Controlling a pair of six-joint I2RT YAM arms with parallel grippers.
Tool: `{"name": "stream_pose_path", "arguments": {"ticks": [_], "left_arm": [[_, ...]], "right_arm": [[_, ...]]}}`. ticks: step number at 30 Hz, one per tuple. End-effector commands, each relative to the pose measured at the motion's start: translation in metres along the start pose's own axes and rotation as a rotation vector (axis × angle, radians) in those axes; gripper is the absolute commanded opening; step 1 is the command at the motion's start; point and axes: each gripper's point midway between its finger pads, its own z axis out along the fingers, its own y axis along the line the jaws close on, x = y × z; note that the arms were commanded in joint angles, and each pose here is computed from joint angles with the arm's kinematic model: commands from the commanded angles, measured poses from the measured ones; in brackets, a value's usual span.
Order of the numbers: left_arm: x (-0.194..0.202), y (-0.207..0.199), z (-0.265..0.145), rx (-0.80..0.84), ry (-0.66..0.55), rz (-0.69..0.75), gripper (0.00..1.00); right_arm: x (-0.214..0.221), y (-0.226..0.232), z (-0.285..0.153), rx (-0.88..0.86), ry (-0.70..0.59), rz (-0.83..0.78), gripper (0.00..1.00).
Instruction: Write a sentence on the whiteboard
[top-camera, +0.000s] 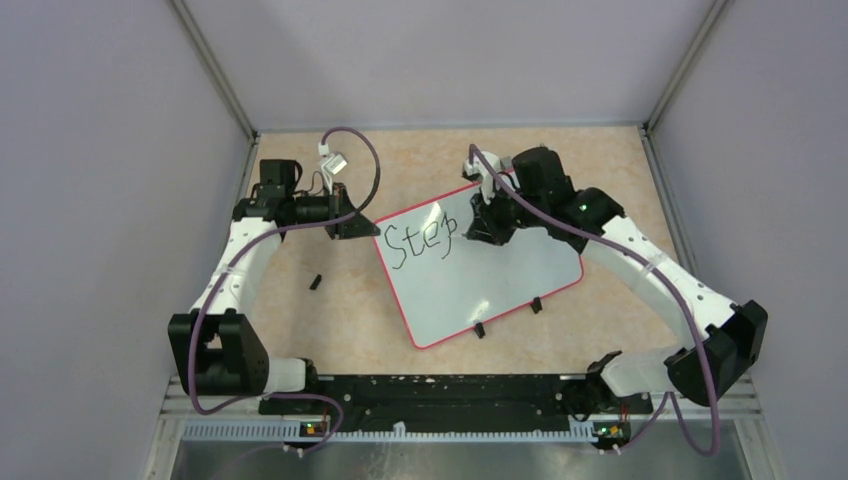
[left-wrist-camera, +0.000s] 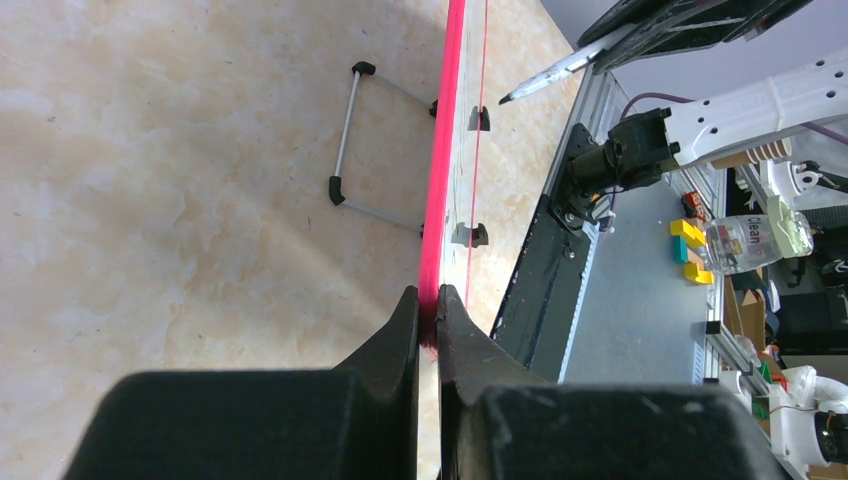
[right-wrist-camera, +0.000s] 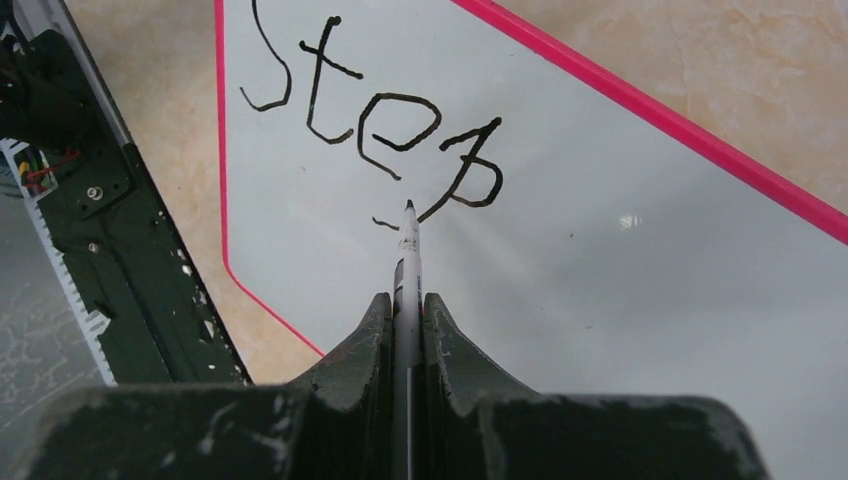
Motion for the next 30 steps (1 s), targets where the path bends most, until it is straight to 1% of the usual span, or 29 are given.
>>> {"name": "stream_pose_path", "arguments": {"ticks": [1, 6, 10, 23, 30], "left_arm": [[-0.002, -0.001, 0.001, 0.005, -0.004, 0.052, 0.0], [-0.003, 0.0, 0.0, 0.003, -0.004, 0.052, 0.0], [-0.002, 0.0, 0.001, 0.003, -0.003, 0.049, 0.0], [-0.002, 0.0, 0.0, 0.002, -0.003, 0.048, 0.0], [-0.002, 0.001, 0.001, 0.0, -0.001, 0.046, 0.0]], "right_arm": [[-0.027, -0.002, -0.033, 0.006, -0.107, -0.035, 0.0], [-0.025, -0.021, -0.044, 0.06, -0.119, -0.024, 0.0], [-0.025, -0.025, -0.045, 0.079, -0.125, -0.03, 0.0], [-0.016, -0.041, -0.029, 0.123, -0.079, -0.019, 0.0], [-0.018, -0.043, -0.022, 0.119, -0.084, -0.021, 0.0]]}}
